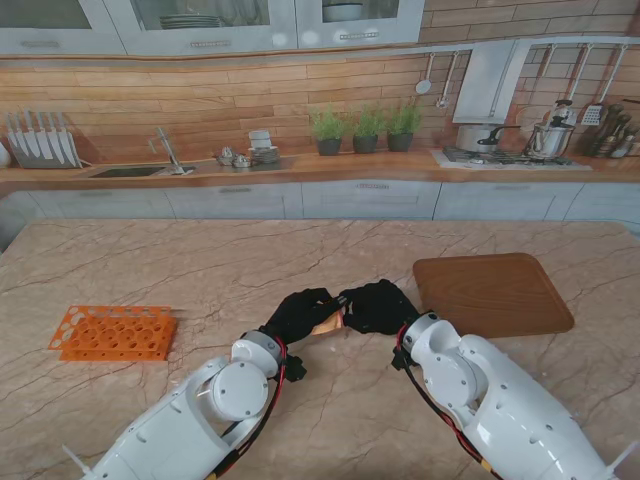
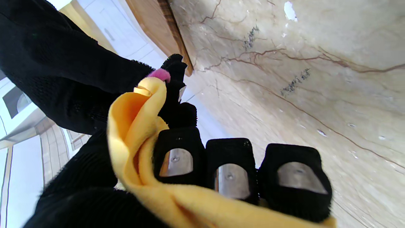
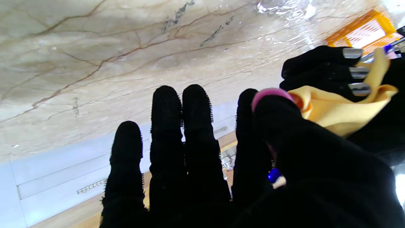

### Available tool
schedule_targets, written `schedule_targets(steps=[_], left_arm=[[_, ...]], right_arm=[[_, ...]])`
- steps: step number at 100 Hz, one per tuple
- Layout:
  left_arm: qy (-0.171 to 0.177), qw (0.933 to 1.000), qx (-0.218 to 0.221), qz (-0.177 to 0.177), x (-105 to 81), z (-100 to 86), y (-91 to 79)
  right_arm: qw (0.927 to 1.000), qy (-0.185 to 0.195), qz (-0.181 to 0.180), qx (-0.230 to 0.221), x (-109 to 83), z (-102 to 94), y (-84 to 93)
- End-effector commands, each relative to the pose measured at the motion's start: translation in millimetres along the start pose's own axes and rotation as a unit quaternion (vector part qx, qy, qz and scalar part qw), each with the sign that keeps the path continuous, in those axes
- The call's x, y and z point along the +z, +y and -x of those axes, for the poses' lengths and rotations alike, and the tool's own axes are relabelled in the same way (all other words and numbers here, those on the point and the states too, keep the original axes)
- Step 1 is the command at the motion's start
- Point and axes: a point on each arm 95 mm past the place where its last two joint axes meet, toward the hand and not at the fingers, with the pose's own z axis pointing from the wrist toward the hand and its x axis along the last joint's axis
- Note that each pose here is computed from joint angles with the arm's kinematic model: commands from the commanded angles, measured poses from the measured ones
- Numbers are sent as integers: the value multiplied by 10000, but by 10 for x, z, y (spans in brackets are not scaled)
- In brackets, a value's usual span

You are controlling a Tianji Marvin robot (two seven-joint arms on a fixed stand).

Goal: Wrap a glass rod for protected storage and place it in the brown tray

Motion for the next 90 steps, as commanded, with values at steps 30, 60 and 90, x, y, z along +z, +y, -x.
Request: schedule_targets(steps=[30,60,90], left_arm=[[29,10000,-58,-66,4,-69,22],[54,9998,-140,-140,1,-78,16],[184,9995,-21,-272,21,-66,2]], right_arm=[[9998,126,-142,29,-64,-47,-68],[9999,-52,-86,-61,-147,34,-51],[9999,-77,-85,-87,-178,39,-46]])
